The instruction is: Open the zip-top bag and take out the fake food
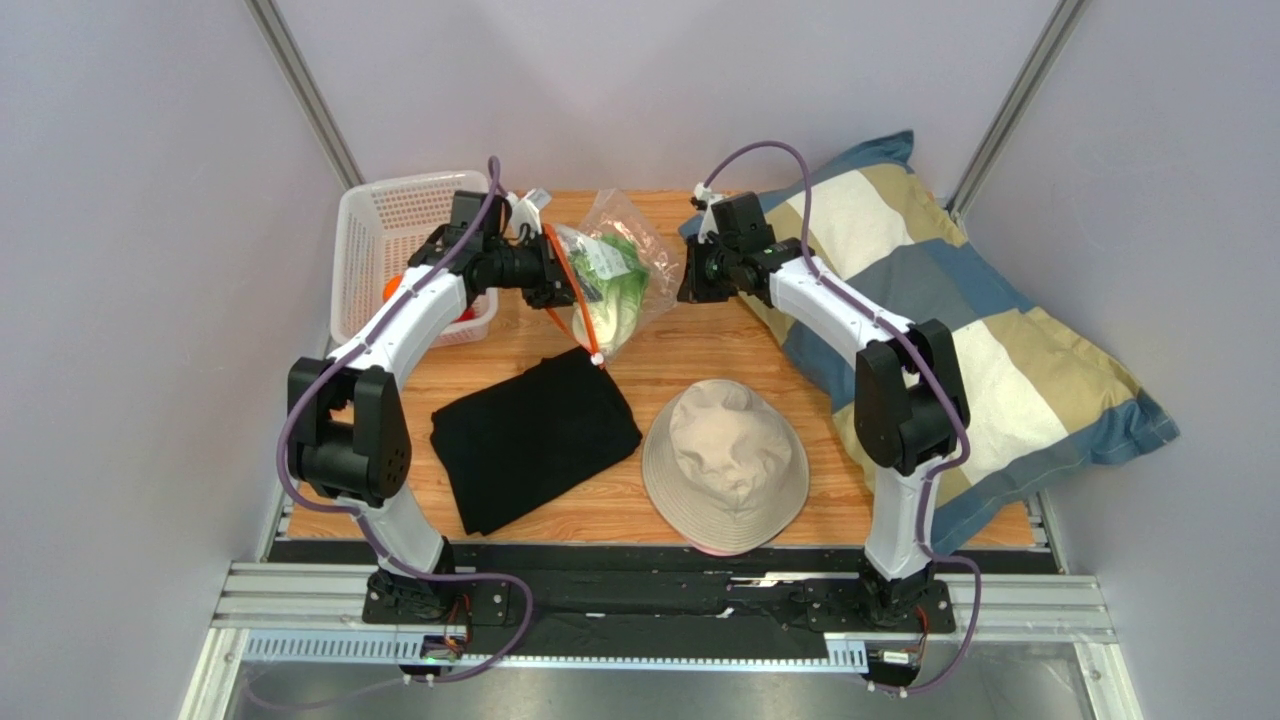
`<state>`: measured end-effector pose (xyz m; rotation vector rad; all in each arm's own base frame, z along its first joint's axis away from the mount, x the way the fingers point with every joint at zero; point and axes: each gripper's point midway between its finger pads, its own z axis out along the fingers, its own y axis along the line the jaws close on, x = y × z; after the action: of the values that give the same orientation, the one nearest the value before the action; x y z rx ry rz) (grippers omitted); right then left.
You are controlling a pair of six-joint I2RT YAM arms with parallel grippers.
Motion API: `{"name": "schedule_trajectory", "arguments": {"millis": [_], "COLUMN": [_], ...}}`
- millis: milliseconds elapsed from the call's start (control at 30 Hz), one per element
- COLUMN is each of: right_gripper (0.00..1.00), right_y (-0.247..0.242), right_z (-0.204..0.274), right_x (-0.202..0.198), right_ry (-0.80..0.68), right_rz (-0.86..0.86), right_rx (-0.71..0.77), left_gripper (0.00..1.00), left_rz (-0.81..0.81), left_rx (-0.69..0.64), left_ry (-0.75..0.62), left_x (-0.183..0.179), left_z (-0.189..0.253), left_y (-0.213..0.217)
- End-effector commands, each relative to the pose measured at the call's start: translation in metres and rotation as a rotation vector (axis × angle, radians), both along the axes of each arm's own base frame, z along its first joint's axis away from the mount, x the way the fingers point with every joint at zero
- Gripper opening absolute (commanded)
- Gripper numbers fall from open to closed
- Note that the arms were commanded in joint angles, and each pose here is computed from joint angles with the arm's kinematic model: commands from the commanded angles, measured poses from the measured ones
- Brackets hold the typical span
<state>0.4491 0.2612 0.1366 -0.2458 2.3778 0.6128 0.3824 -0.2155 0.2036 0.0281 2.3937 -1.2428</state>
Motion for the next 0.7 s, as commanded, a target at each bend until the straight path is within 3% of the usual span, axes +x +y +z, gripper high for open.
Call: {"name": "schedule_trajectory", "arguments": {"millis": [0, 167, 300, 367, 433, 533, 667], "right_gripper": [0.0, 0.0, 0.0, 0.0, 0.0, 0.0, 0.0], "right_y": [-0.036, -0.044, -0.046, -0.037, -0.022, 0.009, -0.012], "right_z": [0.001, -0.017, -0.01, 0.004, 0.016, 0.043, 0.024], "right_x": [0.049, 0.071, 0.088, 0.094, 0.095, 0.077, 0.051], "right_ry": [-0.141, -0.141, -0.184, -0.206, -0.226, -0.275, -0.242], "right_rz": [-0.109, -0.114, -0.15, -0.143, -0.106, 0.019, -0.032], "right_rx": [-0.114, -0.155, -0.14, -0.101, -0.058, 0.006, -0.016], "left_gripper": [0.0, 0.0, 0.0, 0.0, 0.0, 0.0, 0.0], "left_rz": [-0.038, -0.018, 0.134, 0.204, 0.264, 0.387, 0.534], "left_rx": [-0.152, -0.06, 0.08, -0.002, -0.072, -0.075, 0.05], "left_ry": [-0.057, -0.01, -0.063, -0.159, -0.105, -0.178, -0.228], "left_x": [-0.015, -0.027, -0.03, -0.019, -0.021, 0.007, 0.04], "left_z": [0.053, 0.048, 0.035, 0.052, 0.044, 0.05, 0.061], "left_y": [-0.007, 0.003, 0.03, 0.027, 0.025, 0.034, 0.064]}}
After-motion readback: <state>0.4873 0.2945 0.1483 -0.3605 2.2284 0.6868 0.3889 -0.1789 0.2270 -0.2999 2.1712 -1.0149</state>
